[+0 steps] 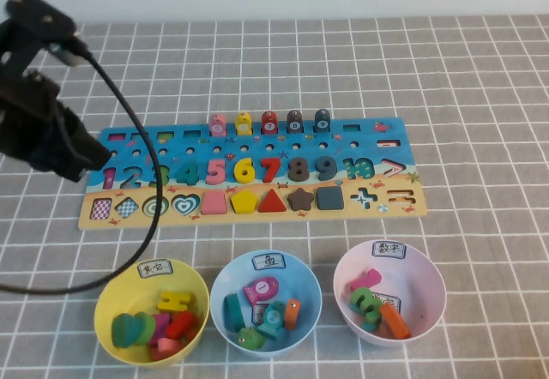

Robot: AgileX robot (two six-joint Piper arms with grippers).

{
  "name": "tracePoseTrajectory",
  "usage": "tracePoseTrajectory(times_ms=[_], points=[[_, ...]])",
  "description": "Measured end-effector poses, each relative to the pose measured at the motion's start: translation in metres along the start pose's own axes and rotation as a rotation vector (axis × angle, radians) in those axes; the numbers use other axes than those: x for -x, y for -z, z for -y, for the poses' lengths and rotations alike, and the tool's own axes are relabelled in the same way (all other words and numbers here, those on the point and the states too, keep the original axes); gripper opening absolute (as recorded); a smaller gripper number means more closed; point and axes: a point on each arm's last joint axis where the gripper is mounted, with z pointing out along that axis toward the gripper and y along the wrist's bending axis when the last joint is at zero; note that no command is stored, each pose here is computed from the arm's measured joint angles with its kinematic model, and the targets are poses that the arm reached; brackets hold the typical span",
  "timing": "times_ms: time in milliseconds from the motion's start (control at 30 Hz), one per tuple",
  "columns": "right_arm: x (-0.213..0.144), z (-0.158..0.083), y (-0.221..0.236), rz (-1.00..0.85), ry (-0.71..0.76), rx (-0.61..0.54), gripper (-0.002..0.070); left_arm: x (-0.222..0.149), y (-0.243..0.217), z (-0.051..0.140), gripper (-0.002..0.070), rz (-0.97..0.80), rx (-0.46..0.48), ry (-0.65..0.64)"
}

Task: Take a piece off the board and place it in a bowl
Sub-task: Pick up the "number 4"

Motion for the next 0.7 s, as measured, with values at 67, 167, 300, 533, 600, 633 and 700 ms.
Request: tracePoseTrajectory(times_ms=[67,167,300,533,600,633,700], points=[[0.000,0.000,0.000,0.000,0.000,0.000,-0.0017,0.009,-0.006,-0.009,-0.0001,-0.030,-0.036,-0.067],[0.000,0.000,0.000,0.000,0.000,0.000,-0.0017,0.025,-0.017,-0.024,-0.0001,-0.046,-0.061,-0.156],[0.000,0.000,0.000,0.000,0.000,0.000,-0.0017,0.041,-0.034,-0.045,-0.0001,-0.050,-0.062,-0.254],[0.000,0.000,0.000,0.000,0.000,0.000,-0.0017,0.062,-0.075,-0.065,-0.0002,-0.120,-0.058,-0.489],[0.000,0.000,0.000,0.000,0.000,0.000,-0.0017,0.069,-0.088,-0.068,-0.0002,-0.150,-0.050,-0.537],[0.000,0.000,0.000,0.000,0.000,0.000,-0.0017,0.071,-0.095,-0.068,-0.0002,-0.164,-0.051,-0.556],[0.000,0.000,0.000,0.000,0.000,0.000,-0.0017,0.076,-0.111,-0.068,-0.0002,-0.185,-0.062,-0.589]])
